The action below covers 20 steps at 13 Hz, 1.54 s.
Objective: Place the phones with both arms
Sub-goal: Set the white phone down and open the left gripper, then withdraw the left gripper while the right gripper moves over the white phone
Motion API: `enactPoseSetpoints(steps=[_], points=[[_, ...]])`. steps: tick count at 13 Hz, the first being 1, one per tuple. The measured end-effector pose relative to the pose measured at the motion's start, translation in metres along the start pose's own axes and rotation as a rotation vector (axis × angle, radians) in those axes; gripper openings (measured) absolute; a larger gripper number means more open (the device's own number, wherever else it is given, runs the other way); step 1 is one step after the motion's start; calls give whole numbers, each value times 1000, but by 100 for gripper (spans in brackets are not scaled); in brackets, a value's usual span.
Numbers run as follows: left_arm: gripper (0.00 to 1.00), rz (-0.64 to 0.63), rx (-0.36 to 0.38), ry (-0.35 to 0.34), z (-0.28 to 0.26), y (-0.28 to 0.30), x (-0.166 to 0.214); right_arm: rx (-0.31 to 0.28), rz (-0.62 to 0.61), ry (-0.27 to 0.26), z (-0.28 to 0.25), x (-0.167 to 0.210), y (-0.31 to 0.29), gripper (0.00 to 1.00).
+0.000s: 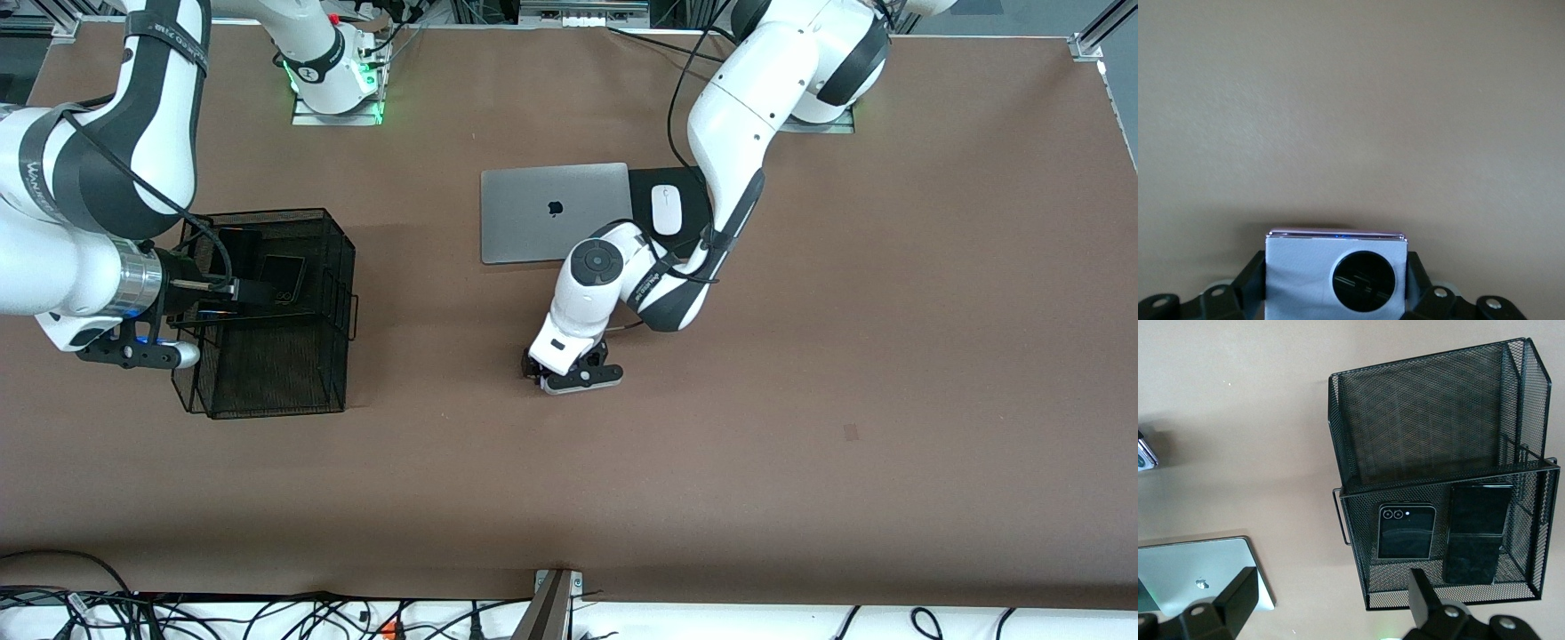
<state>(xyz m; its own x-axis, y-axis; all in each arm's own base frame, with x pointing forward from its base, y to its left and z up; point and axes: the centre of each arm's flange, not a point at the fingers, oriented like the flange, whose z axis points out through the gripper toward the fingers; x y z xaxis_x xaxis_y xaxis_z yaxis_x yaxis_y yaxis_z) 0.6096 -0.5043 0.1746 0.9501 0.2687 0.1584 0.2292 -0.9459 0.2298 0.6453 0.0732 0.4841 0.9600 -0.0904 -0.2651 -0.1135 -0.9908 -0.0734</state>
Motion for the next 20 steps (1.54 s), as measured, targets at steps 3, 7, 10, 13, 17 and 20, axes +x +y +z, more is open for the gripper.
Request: enactPoseSetpoints(steps=[3, 7, 10, 13, 17, 20], points=[[92, -9, 0, 3, 0, 0, 1, 0, 0, -1, 0, 0, 0, 100], [100, -44, -12, 11, -6, 4, 4, 0, -1, -2, 0, 0, -1, 100], [100, -44, 18, -2, -11, 4, 8, 0, -1, -3, 1, 0, -1, 100], [100, 11, 81, -26, -33, -5, 28, 0, -2, -4, 1, 0, -1, 100], [100, 94, 139, -57, -65, -33, 68, 11, -4, -6, 3, -1, -10, 100], [100, 164, 178, -101, -90, -74, 108, 31, 12, -7, 4, -2, -22, 100]])
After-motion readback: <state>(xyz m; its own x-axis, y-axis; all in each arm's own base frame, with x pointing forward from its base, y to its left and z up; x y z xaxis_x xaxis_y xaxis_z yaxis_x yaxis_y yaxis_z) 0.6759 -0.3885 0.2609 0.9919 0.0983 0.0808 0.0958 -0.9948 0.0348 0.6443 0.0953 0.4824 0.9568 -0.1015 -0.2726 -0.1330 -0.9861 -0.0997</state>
